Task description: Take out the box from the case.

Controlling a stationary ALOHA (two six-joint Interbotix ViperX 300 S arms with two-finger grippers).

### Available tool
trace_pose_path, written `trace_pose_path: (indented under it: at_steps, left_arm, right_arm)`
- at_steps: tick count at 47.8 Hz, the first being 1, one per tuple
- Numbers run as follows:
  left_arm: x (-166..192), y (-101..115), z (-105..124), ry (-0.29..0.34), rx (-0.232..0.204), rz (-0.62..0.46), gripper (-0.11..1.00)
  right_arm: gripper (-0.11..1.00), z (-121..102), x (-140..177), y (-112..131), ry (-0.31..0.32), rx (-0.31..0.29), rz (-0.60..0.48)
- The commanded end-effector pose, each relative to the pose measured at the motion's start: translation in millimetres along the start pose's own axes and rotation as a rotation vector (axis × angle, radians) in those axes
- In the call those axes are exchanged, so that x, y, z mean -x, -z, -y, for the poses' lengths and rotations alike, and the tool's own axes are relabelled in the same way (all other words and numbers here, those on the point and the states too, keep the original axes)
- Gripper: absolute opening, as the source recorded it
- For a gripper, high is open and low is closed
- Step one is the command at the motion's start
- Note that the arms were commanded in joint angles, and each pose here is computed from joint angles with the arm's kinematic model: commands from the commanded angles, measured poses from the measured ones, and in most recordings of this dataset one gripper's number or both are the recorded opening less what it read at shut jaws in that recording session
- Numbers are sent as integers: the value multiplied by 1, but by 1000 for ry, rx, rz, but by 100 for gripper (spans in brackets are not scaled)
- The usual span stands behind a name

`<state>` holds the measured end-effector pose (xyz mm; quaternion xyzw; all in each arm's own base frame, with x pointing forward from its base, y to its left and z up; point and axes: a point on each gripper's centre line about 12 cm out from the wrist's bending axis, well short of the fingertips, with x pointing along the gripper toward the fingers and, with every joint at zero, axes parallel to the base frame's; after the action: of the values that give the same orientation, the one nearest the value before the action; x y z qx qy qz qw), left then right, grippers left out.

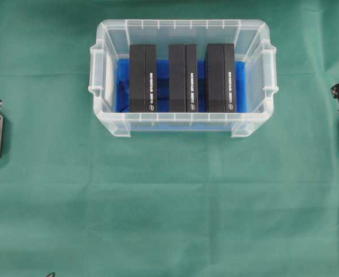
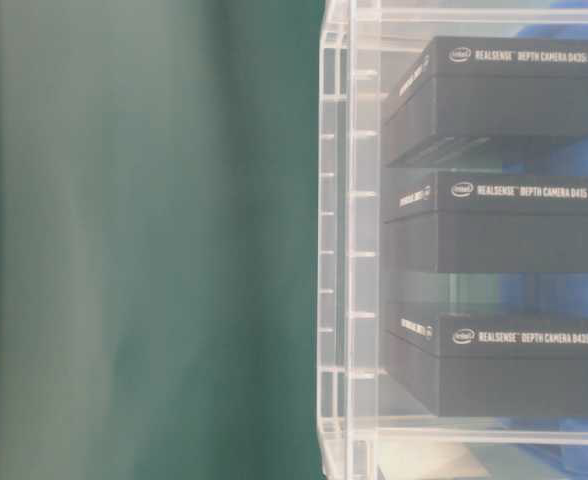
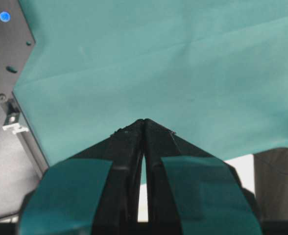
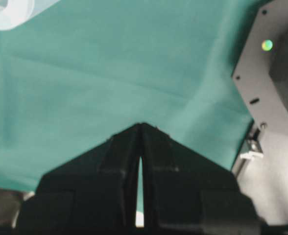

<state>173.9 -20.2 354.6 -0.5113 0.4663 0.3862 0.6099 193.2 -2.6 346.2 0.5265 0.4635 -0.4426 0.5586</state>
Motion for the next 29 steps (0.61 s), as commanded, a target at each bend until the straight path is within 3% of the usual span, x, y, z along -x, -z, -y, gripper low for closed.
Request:
trace_pose_path:
  at_steps: [1,10,18,29]
  left_arm:
    - [8,-1,3,26,1,6,1]
    - [8,-7,2,21,23,25,1]
    - [8,-25,-2,9,77,61,1]
    - [9,-57,-9,-12,79,110,1]
  right_arm:
    - [0,-4,6,0,-20,1,3]
    - [0,-4,7,-7,-22,-5,36]
    - [0,-1,7,-25,-13,-23,92]
    - [0,4,6,-57,2,-17,128]
